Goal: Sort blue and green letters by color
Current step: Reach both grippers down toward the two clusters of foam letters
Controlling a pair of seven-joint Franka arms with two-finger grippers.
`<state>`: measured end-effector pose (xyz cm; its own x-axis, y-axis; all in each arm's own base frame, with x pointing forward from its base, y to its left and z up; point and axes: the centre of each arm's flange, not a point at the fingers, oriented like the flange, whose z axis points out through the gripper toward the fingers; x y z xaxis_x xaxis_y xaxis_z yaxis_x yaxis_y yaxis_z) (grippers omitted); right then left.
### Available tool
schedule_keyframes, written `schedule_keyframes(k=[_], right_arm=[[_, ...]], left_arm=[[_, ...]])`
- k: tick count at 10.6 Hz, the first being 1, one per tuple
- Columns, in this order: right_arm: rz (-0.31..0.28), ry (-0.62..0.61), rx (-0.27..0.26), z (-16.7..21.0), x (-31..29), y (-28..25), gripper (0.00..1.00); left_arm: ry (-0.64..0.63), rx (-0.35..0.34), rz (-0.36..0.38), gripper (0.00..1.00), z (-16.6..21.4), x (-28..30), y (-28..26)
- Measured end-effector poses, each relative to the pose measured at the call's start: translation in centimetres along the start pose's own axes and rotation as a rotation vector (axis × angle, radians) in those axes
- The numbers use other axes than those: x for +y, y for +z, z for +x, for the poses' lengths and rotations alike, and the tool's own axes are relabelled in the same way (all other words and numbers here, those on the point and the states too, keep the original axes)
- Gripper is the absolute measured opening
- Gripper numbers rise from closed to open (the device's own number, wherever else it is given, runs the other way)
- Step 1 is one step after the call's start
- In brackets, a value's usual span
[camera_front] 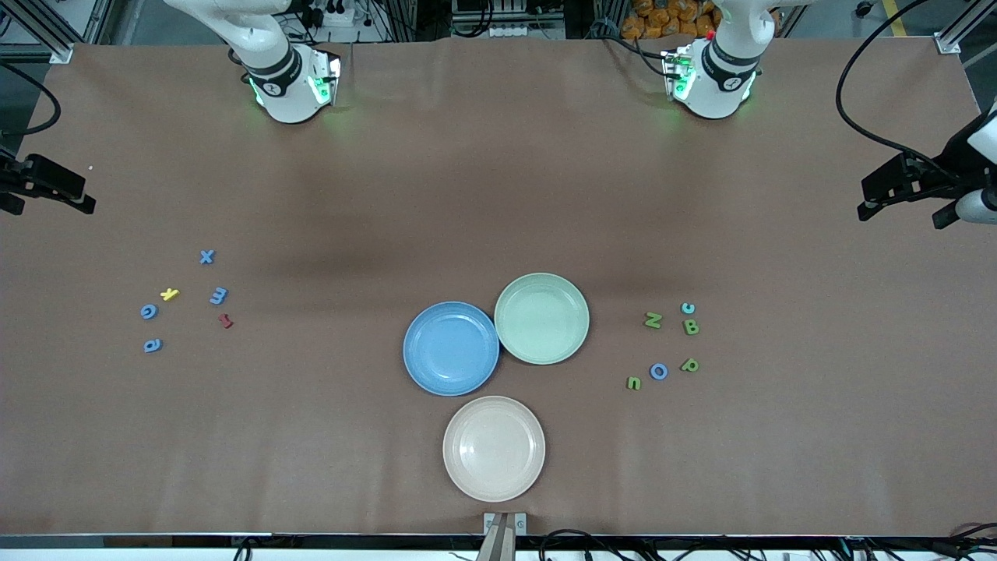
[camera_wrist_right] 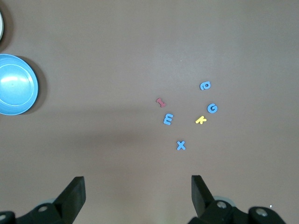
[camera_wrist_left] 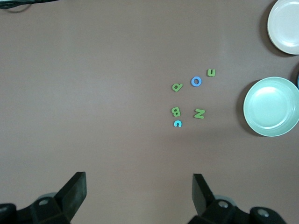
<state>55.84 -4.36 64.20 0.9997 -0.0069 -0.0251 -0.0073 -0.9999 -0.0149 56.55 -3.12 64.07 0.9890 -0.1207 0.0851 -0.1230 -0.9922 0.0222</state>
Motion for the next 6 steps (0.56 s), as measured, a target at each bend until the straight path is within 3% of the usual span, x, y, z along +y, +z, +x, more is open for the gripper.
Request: schedule_keyframes(k=[6], right_arm=[[0.001,0.000,-0.008,-0.1,0.0,0.1,1.00]], left_arm=[[0.020,-0.033,-0.007,1.00,0.5,1.0,1.4]])
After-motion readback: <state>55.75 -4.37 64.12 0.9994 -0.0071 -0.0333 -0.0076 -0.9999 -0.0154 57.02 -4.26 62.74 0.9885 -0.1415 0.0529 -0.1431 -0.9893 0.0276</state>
